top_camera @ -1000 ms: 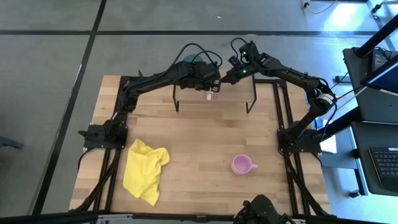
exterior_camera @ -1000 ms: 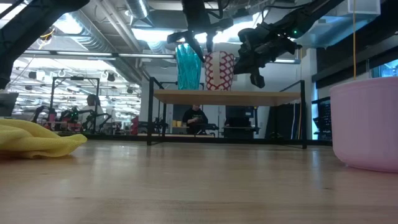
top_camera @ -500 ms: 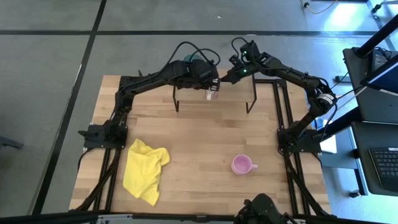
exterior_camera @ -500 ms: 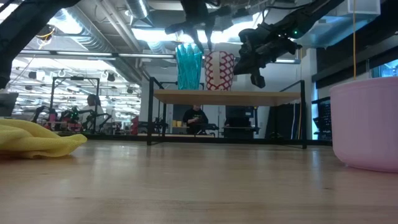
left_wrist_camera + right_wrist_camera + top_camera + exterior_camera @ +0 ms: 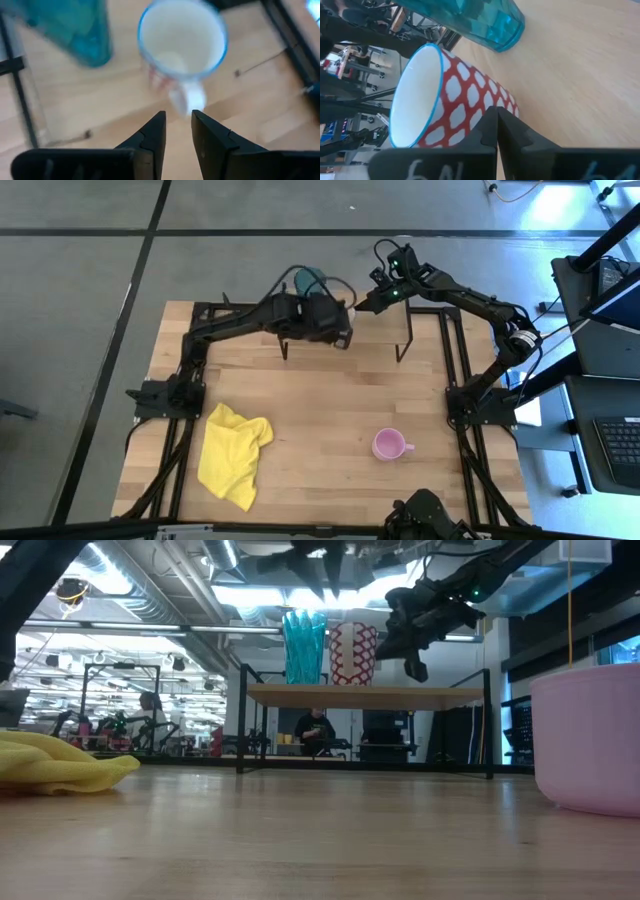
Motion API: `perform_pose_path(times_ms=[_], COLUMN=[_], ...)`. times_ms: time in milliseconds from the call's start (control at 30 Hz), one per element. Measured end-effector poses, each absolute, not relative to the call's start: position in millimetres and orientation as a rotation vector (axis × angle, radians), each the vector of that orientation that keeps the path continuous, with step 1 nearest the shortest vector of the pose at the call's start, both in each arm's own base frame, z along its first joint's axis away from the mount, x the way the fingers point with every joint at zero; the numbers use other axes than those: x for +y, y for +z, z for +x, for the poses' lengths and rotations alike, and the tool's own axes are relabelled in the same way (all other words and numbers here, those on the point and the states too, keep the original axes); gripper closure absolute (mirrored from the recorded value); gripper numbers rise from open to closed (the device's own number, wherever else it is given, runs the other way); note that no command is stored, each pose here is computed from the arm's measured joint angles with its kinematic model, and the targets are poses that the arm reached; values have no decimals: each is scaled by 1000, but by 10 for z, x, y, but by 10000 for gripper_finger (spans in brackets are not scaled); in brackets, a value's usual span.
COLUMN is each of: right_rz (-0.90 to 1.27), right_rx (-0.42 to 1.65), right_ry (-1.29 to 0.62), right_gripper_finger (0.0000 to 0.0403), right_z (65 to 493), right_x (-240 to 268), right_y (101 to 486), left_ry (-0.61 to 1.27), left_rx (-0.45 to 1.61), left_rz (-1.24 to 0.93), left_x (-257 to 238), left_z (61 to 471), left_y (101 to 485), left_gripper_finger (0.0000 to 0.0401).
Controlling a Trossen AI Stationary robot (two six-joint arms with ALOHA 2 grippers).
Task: Stack small to large cups/mugs on shelf
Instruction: Put the red cup on the shelf
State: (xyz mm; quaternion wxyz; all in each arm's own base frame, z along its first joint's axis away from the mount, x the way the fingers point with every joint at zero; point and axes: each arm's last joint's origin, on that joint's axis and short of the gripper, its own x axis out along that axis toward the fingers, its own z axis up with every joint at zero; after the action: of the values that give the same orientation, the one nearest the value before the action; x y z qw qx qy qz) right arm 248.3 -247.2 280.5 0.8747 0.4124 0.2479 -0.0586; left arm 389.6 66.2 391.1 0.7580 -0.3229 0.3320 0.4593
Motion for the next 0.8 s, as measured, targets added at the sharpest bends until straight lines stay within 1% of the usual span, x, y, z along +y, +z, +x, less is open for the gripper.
perform_pose_path(times_ms=[167, 367, 467, 600, 633, 800], right_rz=[863, 863, 868, 880, 882, 885], right_rx=[517, 517, 517, 519, 520, 520], right_ry=[-116, -115, -115, -91, -89, -82], right_gripper_finger=[398, 398, 398, 398, 398, 398], right_z=[2484, 2487, 2487, 2485, 2484, 2484], right_x=[-2472, -2469, -2468, -2458, -2457, -2455], right_y=[2805, 2805, 2805, 2804, 2803, 2804], left_ry=[1067, 1039, 1033, 1038, 1035, 1020], left_rx=[800, 814, 823, 857, 864, 901], left_rz=[-650, -603, -583, -547, -538, -493], left_x=[462, 431, 467, 486, 481, 423], left_z=[3829, 3863, 3880, 3901, 3903, 3946], left_y=[3838, 3821, 3796, 3710, 3696, 3566], left_gripper_finger=[315, 320, 339, 387, 394, 400])
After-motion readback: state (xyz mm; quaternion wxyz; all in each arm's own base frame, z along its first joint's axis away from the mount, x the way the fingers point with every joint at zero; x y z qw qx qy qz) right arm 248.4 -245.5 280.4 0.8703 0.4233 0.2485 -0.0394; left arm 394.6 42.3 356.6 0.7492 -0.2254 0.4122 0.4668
